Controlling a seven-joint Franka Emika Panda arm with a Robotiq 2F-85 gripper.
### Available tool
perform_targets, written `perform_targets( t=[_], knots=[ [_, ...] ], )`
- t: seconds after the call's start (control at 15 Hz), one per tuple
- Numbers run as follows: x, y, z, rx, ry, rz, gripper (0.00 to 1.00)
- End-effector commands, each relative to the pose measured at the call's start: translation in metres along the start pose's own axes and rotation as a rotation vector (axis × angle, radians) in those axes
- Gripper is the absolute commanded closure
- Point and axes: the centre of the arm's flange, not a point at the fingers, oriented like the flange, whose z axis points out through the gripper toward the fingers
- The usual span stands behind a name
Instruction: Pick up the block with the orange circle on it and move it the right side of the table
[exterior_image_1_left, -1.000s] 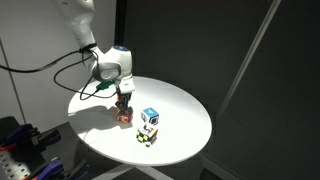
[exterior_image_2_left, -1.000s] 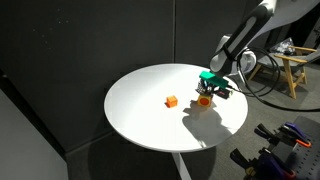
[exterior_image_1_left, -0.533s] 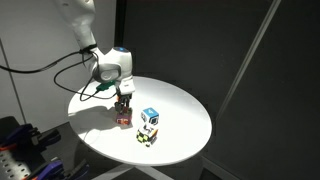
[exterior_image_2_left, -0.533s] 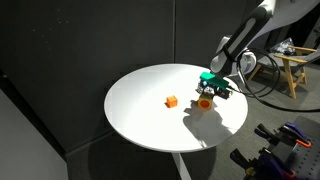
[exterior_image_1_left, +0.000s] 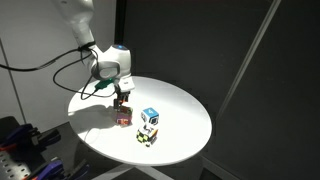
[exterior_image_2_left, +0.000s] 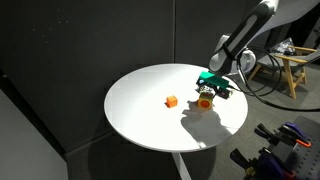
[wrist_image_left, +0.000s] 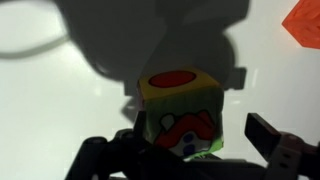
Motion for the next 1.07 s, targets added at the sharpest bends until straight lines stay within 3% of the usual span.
perform_targets(
  t=[0.0,0.6,1.0],
  knots=[
    [-0.006,0.006,-0.026,0.002,-0.052,-0.084,0.0],
    [-0.034,0.027,-0.075,-0.056,-0.124,-0.449,0.0],
    [-0.046,0.052,-0.1,-0.1,-0.125,-0.674,0.0]
  ],
)
